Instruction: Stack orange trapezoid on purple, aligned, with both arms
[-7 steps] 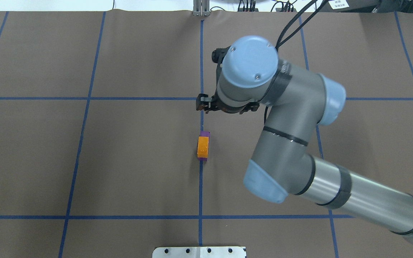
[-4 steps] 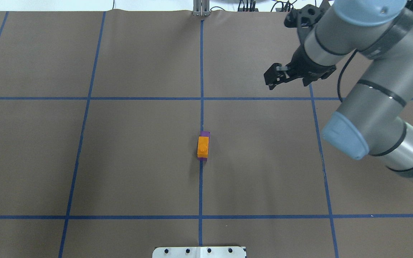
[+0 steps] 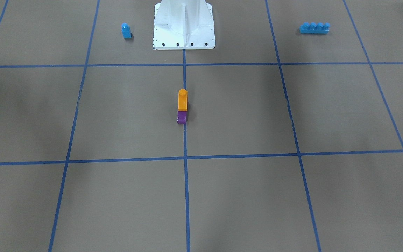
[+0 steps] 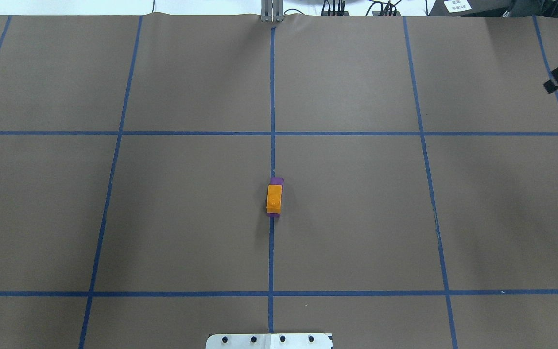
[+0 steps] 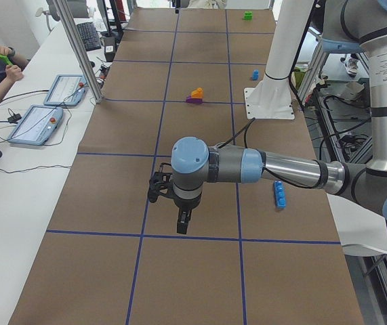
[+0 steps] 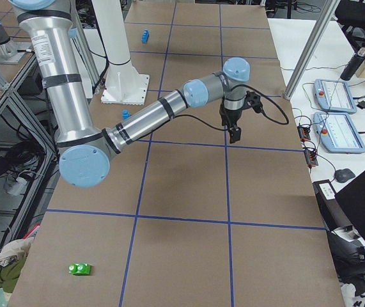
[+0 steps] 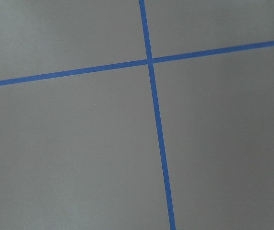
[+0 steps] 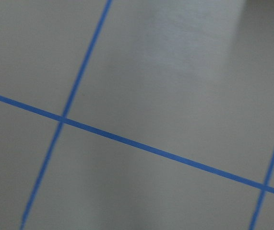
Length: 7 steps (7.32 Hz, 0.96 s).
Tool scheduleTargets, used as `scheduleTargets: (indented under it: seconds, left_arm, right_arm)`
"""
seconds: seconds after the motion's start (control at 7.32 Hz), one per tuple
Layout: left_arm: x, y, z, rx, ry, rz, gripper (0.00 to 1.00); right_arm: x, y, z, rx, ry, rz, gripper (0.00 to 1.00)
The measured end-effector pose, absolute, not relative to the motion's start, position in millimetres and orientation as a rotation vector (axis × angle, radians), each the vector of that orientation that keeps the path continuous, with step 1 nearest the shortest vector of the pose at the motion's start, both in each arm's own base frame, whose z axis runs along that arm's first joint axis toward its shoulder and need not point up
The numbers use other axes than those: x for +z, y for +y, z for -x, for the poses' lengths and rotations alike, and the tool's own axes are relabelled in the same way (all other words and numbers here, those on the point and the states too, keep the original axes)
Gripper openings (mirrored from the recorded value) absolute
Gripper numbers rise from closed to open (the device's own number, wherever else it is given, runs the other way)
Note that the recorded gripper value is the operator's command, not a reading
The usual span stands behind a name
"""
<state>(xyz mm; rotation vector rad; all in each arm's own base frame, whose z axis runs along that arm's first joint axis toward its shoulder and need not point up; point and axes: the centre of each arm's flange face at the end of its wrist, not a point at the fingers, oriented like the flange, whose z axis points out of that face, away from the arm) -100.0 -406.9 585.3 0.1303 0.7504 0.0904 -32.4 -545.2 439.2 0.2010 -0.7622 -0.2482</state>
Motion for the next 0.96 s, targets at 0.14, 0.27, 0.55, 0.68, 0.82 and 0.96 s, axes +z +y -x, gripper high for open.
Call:
scheduleTargets:
  seconds: [0.14, 0.27, 0.55, 0.68, 0.82, 0.96]
  left_arm:
    - [584, -408, 100, 0.091, 0.750, -0.140, 1.00]
    - [584, -408, 100, 0.092, 0.750, -0.145, 1.00]
    - [583, -408, 100, 0.093, 0.751, -0.147, 1.00]
    - [584, -408, 100, 0.092, 0.751, -0.147, 1.00]
    - [584, -408, 100, 0.092, 0.751, -0.146, 1.00]
    - [584, -408, 100, 0.092, 0.752, -0.145, 1.00]
  right_arm:
    - [480, -534, -10, -0.224, -0.746, -0.185, 1.00]
    - [515, -515, -36, -0.212, -0.731, -0.163, 1.00]
    - [574, -469, -56, -0.194, -0.728, -0.127, 1.00]
    - [599, -451, -59, -0.185, -0.733, -0.108, 1.00]
    - [617, -436, -60, -0.174, -0.741, -0.086, 1.00]
    - [622, -432, -61, -0.169, -0.749, -0.081, 1.00]
